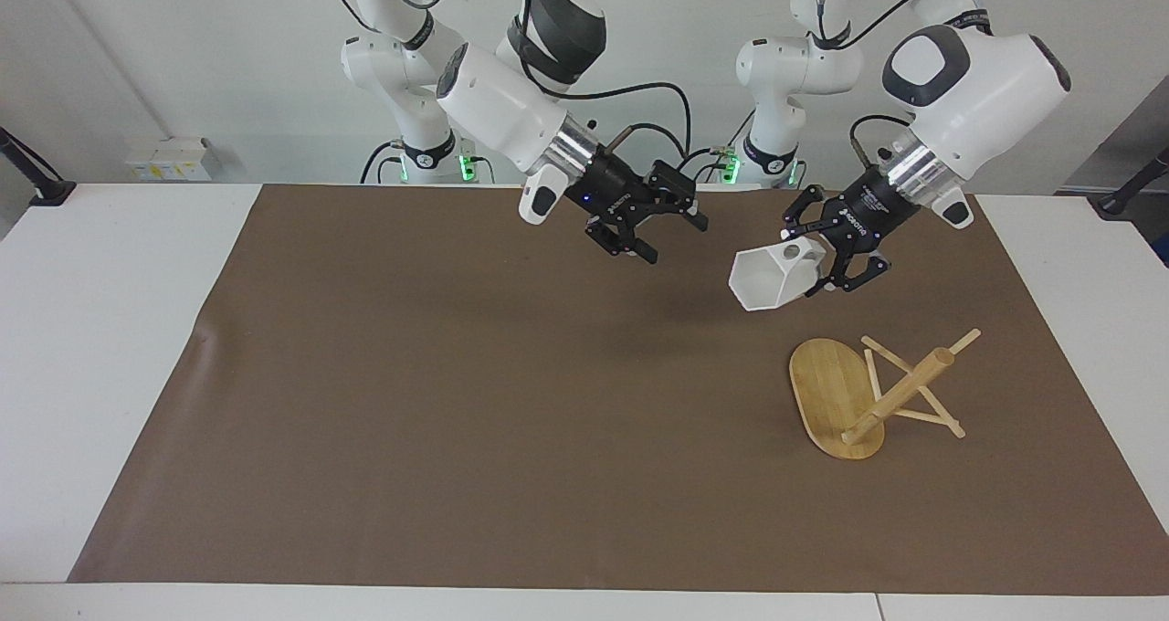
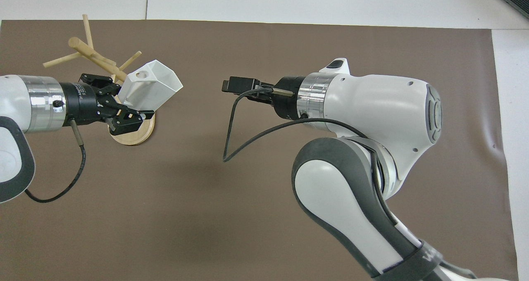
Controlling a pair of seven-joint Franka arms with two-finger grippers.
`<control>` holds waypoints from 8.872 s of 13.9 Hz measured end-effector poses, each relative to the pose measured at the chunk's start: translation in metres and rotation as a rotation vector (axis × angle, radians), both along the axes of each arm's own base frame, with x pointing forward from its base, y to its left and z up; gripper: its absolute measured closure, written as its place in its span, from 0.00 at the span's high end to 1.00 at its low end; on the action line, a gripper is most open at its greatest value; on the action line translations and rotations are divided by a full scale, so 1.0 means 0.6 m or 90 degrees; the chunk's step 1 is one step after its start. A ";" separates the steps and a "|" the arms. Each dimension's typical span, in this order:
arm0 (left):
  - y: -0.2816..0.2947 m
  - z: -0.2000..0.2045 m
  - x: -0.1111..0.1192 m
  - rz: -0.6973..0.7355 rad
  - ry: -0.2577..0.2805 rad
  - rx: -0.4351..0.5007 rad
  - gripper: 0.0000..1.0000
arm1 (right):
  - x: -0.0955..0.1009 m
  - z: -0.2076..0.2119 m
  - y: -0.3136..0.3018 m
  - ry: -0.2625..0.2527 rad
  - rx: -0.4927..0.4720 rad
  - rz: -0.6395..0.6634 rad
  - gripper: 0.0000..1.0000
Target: Hang cup on rack
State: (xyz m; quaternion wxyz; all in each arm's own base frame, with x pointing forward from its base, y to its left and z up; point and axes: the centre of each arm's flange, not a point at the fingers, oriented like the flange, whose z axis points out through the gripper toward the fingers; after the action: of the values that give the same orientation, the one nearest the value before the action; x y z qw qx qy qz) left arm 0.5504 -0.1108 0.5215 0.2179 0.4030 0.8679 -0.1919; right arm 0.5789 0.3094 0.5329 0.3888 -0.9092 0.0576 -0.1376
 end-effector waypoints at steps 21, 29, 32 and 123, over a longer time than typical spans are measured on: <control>0.029 -0.100 0.016 0.295 0.021 -0.029 0.72 | 0.099 -0.041 -0.502 -0.046 -0.426 0.129 1.00; 0.041 -0.117 0.033 0.383 0.035 -0.052 0.72 | 0.076 0.009 -0.528 0.083 -0.459 0.104 1.00; 0.053 -0.114 0.050 0.421 0.040 -0.066 0.72 | 0.064 0.045 -0.554 0.112 -0.457 0.098 1.00; 0.188 0.215 -0.048 -1.424 -0.309 0.300 1.00 | -0.050 0.118 -0.631 0.157 -0.461 0.026 1.00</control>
State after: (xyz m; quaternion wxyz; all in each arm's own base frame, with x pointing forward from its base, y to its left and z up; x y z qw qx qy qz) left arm 0.5213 0.0023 0.6506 0.0074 0.9993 -0.0212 -0.0290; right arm 0.5488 -0.0689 0.6036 0.0350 -0.9984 0.0335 -0.0306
